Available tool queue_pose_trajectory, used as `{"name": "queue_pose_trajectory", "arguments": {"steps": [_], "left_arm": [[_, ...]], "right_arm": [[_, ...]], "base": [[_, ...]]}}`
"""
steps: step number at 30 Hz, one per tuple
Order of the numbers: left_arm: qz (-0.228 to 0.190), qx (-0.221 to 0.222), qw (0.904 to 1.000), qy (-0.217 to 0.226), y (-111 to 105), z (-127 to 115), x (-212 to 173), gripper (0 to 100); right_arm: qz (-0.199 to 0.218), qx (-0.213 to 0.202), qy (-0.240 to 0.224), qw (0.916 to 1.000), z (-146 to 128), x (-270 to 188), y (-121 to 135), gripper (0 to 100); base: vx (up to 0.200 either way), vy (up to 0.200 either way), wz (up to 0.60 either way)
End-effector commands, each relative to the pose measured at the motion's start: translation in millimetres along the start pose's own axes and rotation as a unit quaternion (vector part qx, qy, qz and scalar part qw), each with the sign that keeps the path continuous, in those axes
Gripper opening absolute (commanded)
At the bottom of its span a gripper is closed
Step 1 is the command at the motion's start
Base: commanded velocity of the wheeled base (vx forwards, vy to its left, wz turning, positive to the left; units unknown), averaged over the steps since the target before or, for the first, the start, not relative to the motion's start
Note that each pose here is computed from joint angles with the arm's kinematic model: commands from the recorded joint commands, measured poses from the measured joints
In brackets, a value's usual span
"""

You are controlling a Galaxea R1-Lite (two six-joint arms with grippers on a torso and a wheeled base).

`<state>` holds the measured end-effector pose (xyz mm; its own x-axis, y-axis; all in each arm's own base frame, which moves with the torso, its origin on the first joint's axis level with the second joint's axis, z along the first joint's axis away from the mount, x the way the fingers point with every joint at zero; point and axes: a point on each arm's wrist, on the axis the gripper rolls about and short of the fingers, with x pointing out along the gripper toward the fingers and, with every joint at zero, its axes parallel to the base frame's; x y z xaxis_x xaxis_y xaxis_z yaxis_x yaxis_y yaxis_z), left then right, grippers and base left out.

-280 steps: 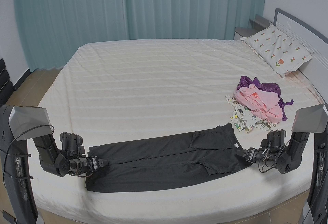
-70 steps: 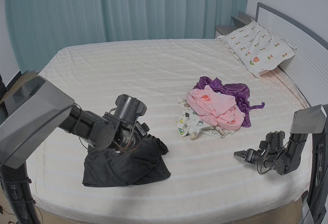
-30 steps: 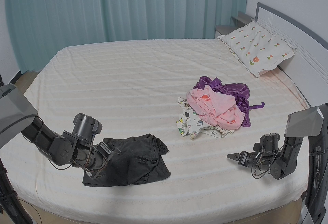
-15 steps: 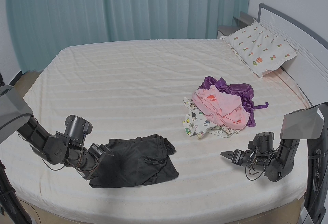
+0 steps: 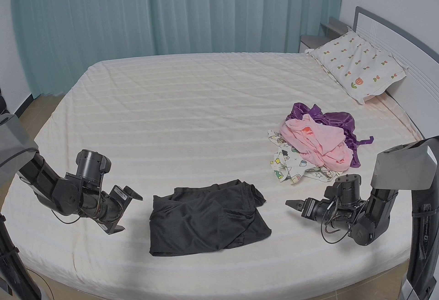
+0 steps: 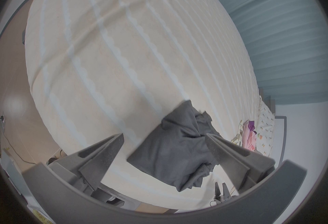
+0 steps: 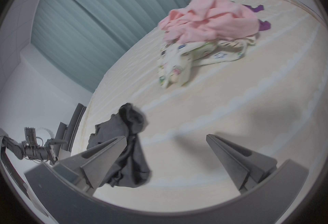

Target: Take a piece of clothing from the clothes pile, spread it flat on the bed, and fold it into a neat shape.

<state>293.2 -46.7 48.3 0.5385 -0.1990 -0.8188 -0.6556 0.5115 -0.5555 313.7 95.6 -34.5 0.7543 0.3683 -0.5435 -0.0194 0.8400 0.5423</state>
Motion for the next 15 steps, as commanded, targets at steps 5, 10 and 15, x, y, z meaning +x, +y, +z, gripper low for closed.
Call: {"name": "queue_pose_trajectory", "arguments": {"steps": [5, 10, 15], "left_arm": [[-0.002, -0.007, 0.9999, 0.011, 3.4, 3.3, 3.0, 100], [-0.004, -0.010, 0.9996, 0.025, 5.9, 3.4, 3.3, 100], [-0.014, -0.009, 0.9994, 0.029, 7.7, 1.9, 5.2, 100]], "right_arm": [[0.019, -0.044, 0.013, 0.9988, -24.7, 4.3, 38.1, 100], [0.006, -0.070, 0.016, 0.9974, -33.8, 12.3, 54.1, 100], [-0.045, -0.084, 0.006, 0.9954, -27.1, 26.3, 70.2, 100]], "base": [[0.000, 0.200, 0.00], [0.000, 0.120, 0.00], [0.000, 0.000, 0.00]]}}
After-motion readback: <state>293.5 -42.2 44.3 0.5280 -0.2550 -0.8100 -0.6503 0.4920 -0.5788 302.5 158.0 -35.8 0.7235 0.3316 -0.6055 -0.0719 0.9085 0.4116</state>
